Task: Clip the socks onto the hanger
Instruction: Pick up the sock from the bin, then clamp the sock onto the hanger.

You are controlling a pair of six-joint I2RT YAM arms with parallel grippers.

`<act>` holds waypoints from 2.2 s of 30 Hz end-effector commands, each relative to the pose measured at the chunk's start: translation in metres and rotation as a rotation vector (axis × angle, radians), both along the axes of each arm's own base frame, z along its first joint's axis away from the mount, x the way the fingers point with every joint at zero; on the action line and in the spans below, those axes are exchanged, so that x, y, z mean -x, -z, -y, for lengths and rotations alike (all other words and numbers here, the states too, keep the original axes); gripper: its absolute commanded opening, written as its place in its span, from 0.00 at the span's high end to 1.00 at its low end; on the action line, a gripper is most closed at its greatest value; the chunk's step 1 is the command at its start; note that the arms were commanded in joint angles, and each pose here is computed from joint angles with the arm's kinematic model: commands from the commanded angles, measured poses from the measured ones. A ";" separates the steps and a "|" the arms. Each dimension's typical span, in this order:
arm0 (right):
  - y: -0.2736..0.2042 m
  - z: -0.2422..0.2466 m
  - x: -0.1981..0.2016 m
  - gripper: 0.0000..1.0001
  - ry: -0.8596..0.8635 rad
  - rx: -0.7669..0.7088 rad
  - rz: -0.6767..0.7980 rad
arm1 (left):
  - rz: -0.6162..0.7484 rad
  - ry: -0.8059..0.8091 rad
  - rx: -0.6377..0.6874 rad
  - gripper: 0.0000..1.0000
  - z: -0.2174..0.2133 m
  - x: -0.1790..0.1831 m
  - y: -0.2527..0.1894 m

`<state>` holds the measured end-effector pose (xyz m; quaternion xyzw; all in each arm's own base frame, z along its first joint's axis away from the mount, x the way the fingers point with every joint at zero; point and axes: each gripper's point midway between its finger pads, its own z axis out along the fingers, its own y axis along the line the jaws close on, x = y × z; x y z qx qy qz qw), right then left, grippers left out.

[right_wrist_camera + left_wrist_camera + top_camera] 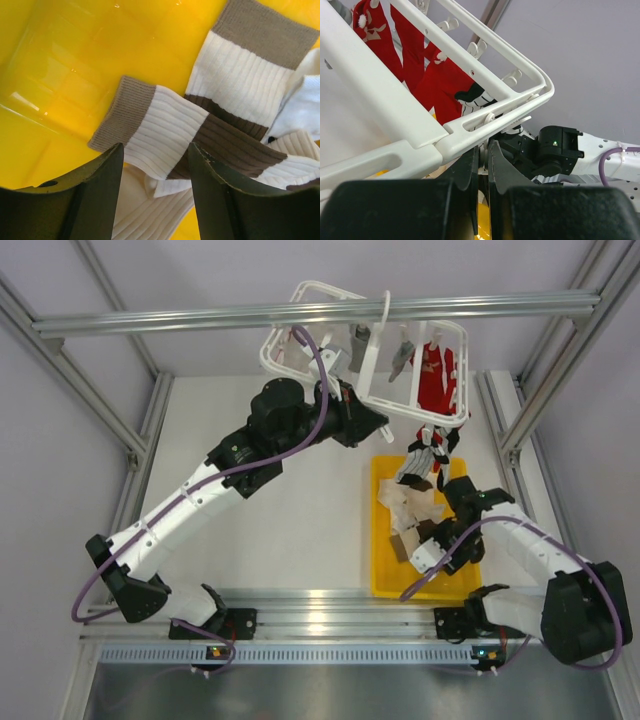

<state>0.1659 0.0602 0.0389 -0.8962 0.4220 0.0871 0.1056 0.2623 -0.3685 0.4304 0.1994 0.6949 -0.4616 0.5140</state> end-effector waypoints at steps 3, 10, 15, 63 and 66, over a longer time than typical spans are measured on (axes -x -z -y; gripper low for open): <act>0.006 -0.030 -0.007 0.46 -0.769 -0.047 0.176 | 0.052 -0.035 0.077 1.00 -0.003 -0.010 -0.028; 0.025 -0.038 -0.001 0.53 -0.820 -0.054 0.136 | 0.049 -0.040 0.075 1.00 -0.003 -0.013 -0.027; 0.026 -0.046 -0.006 0.77 -0.794 -0.081 0.117 | 0.047 -0.046 0.071 1.00 -0.005 -0.014 -0.026; -0.348 -0.131 -0.042 1.00 1.361 -1.487 -0.588 | 0.042 0.082 0.155 1.00 0.001 0.005 -0.035; -0.357 -0.133 -0.046 1.00 1.370 -1.555 -0.652 | 0.041 0.126 0.157 1.00 0.003 0.012 -0.032</act>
